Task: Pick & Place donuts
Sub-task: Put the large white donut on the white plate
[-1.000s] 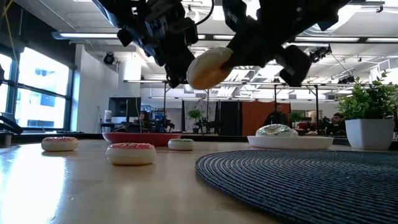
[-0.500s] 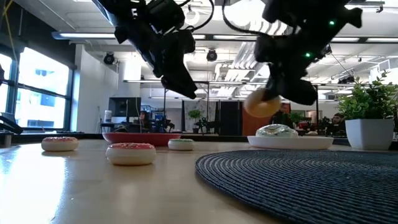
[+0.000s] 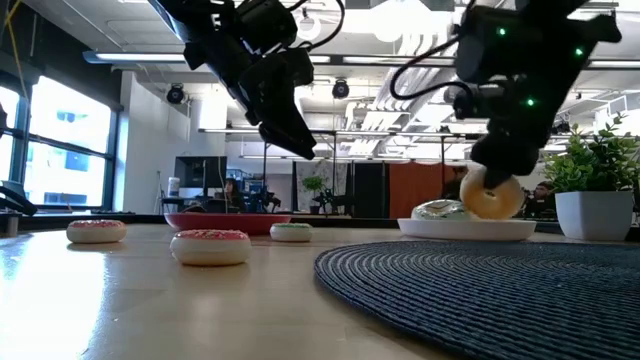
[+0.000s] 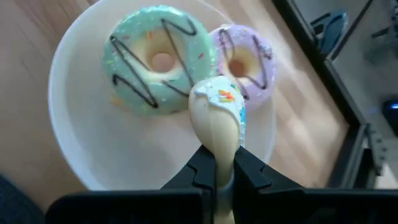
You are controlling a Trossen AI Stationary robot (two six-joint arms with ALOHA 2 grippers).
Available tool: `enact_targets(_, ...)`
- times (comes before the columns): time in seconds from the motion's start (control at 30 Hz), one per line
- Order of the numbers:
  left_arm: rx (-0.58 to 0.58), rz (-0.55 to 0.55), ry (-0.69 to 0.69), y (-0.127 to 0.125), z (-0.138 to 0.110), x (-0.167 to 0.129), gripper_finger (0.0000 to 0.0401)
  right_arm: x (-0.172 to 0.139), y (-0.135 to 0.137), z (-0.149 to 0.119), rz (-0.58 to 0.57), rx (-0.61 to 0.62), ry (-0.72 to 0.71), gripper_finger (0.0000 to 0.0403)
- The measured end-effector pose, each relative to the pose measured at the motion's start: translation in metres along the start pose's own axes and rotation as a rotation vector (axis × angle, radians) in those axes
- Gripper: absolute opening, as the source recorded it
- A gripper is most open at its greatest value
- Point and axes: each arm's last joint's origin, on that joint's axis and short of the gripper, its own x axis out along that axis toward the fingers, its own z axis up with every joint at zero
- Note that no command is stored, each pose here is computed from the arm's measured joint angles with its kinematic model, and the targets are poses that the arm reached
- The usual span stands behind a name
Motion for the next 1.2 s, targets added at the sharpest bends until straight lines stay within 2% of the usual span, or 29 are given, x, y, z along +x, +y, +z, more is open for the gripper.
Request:
enact_targets(0.4, 0.025, -0.001, 0.002, 0.000, 0.000, 0.000, 0.0253, 0.022, -0.004, -0.006, -0.006, 0.027, 0.006, 0.0033)
enact_targets(0.63, 0.025, -0.001, 0.002, 0.000, 0.000, 0.000, 0.0253, 0.023, -0.006, -0.005, -0.064, -0.081, -0.032, 0.0086)
enact_targets(0.93, 0.025, -0.001, 0.003, 0.000, 0.000, 0.000, 0.0253, 0.024, -0.006, -0.004, -0.030, -0.082, -0.005, 0.0172)
enact_targets(1.03, 0.025, -0.001, 0.003, 0.000, 0.000, 0.000, 0.0253, 0.023, -0.003, -0.001, 0.017, -0.067, -0.009, 0.0194)
enact_targets(1.2, 0.026, -0.003, 0.003, 0.000, 0.000, 0.000, 0.0253, 0.014, 0.000, 0.014, 0.114, -0.128, -0.007, 0.0214)
